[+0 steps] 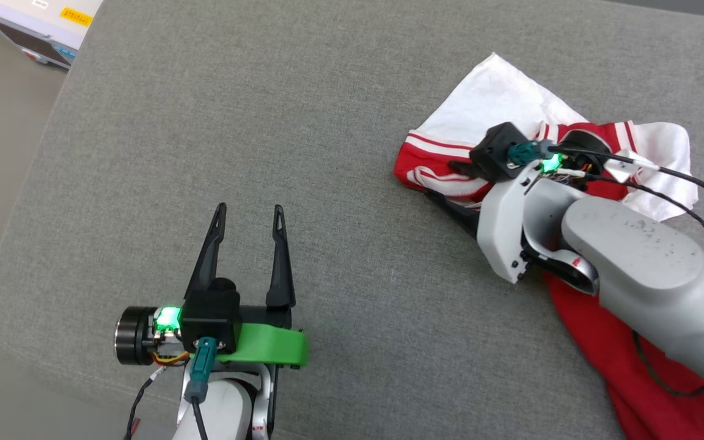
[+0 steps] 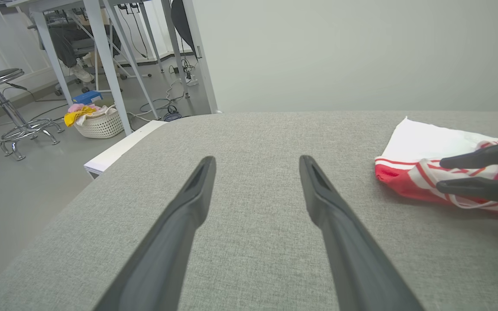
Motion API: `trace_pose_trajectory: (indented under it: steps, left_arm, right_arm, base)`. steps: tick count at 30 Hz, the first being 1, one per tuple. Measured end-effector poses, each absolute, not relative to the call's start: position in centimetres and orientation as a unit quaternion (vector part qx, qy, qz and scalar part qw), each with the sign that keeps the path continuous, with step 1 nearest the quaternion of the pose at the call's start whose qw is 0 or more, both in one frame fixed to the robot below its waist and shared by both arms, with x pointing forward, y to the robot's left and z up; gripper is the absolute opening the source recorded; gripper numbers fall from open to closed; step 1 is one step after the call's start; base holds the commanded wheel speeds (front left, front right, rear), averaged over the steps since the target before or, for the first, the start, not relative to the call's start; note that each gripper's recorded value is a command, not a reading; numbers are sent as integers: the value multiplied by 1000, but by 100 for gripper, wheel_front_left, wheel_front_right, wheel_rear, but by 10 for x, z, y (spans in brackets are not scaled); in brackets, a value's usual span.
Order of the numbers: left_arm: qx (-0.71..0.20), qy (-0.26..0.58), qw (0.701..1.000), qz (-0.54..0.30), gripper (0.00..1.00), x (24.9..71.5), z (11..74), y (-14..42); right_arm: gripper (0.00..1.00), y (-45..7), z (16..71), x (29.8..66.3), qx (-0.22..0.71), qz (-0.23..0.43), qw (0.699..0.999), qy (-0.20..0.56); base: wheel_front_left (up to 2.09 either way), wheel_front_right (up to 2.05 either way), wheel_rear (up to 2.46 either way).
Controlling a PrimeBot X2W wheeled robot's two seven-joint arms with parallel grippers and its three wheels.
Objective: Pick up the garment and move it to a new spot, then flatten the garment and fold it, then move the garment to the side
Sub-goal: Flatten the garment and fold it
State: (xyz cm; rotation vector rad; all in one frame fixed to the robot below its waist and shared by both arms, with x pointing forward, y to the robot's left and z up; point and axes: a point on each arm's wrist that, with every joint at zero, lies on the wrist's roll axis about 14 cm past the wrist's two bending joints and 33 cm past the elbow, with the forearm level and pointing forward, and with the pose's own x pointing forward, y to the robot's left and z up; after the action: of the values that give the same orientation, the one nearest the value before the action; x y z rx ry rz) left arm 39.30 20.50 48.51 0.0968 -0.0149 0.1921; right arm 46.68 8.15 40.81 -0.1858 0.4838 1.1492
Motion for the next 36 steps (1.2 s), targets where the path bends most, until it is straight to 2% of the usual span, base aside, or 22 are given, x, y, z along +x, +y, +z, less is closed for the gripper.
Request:
trace_pose_trajectory:
  steps: [5, 10, 14, 19, 22, 26, 27, 28, 36]
  left_arm:
    - [49, -24, 994, 96, 100, 390, 496, 205]
    - [49, -31, 994, 91, 100, 381, 501, 201]
    - [49, -39, 995, 79, 100, 381, 506, 195]
    - [47, -49, 995, 67, 100, 384, 511, 188]
    - [46, -51, 996, 63, 100, 385, 512, 185]
    - [47, -47, 996, 63, 100, 385, 510, 185]
    - [47, -45, 996, 63, 100, 386, 508, 186]
    - [47, -43, 996, 64, 100, 386, 507, 186]
    - [50, -28, 996, 65, 100, 391, 497, 187]
  right_arm:
    - [100, 62, 461, 492, -58, 513, 847, 125]
    - [100, 9, 519, 520, -31, 445, 894, 37]
    - [100, -51, 546, 537, -47, 375, 926, 3]
    - [100, -101, 571, 542, -75, 319, 945, -1]
    - [100, -118, 571, 540, -87, 303, 948, 32]
    - [100, -131, 546, 532, -101, 300, 938, 138]
    - [100, -137, 518, 521, -104, 302, 919, 231]
    - [100, -139, 510, 518, -107, 302, 911, 258]
    - [100, -145, 448, 509, -139, 296, 861, 389]
  base:
    - [0, 0, 0]
    - [0, 0, 0]
    - [0, 0, 0]
    - [0, 0, 0]
    - [0, 0, 0]
    - [0, 0, 0]
    - [0, 0, 0]
    - [0, 0, 0]
    - [0, 0, 0]
